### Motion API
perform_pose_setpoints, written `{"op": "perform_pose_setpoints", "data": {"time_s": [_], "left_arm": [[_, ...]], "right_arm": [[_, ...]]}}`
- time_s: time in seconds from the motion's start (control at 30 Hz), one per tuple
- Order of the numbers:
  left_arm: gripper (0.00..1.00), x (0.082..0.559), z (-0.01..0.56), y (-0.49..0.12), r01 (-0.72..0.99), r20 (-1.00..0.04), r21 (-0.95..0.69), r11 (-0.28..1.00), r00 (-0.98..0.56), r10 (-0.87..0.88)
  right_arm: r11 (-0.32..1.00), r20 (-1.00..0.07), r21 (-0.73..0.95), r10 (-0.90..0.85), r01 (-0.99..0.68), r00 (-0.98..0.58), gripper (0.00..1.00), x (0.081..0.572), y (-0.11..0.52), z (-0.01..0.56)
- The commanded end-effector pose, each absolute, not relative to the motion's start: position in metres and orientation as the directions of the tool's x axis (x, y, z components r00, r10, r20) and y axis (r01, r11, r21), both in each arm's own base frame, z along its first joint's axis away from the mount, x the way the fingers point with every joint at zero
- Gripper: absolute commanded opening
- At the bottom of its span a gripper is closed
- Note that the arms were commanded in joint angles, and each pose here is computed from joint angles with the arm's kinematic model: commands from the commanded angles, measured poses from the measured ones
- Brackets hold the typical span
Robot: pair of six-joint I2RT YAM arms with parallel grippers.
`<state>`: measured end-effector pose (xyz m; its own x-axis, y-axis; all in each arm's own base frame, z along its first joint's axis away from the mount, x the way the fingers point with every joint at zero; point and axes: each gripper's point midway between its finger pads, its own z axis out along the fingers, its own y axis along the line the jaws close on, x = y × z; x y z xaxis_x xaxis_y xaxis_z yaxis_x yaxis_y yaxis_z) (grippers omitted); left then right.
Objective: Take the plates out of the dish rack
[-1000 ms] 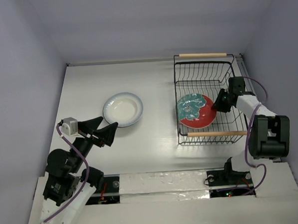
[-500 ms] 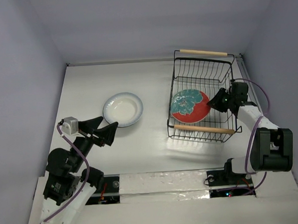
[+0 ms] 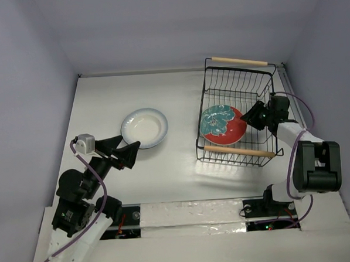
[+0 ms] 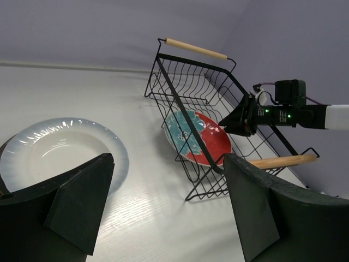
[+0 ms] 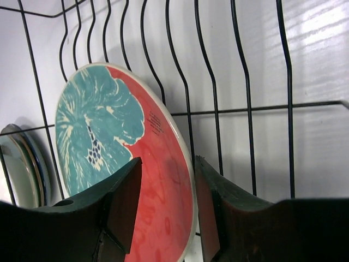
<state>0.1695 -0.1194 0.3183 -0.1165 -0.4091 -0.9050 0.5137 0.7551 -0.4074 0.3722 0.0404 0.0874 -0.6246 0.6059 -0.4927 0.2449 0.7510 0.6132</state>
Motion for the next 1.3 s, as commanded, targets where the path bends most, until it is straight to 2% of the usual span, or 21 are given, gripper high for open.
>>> {"op": "perform_pose_setpoints", "data": {"time_s": [0.0,0.33,0.6,0.8,1.07,1.27], "left_arm": [[0.79,0.172,0.323,-0.121,0.518,-0.902,-0.41,0.751,-0.107,-0.418],[0.79,0.171,0.326,-0.117,0.513,-0.9,-0.408,0.755,-0.089,-0.426],[0.79,0.167,0.33,-0.115,0.522,-0.899,-0.403,0.751,-0.071,-0.433],[0.79,0.164,0.333,-0.114,0.528,-0.896,-0.402,0.748,-0.06,-0.44],[0.79,0.161,0.335,-0.112,0.529,-0.894,-0.4,0.748,-0.046,-0.445],[0.79,0.16,0.336,-0.112,0.533,-0.894,-0.399,0.746,-0.045,-0.446]], "right_arm": [[0.708,-0.407,0.642,0.64,0.294,-0.652,0.49,0.369,0.048,0.079],[0.79,-0.337,0.519,0.54,0.326,-0.771,0.47,0.338,0.042,0.055],[0.808,-0.332,0.421,0.561,0.413,-0.758,0.6,0.319,0.025,0.045],[0.801,-0.272,0.439,0.55,0.407,-0.79,0.62,0.312,0.034,0.04],[0.798,-0.173,0.427,0.534,0.426,-0.828,0.59,0.307,0.039,0.03],[0.779,-0.133,0.466,0.53,0.419,-0.838,0.5,0.306,0.049,0.026]]}}
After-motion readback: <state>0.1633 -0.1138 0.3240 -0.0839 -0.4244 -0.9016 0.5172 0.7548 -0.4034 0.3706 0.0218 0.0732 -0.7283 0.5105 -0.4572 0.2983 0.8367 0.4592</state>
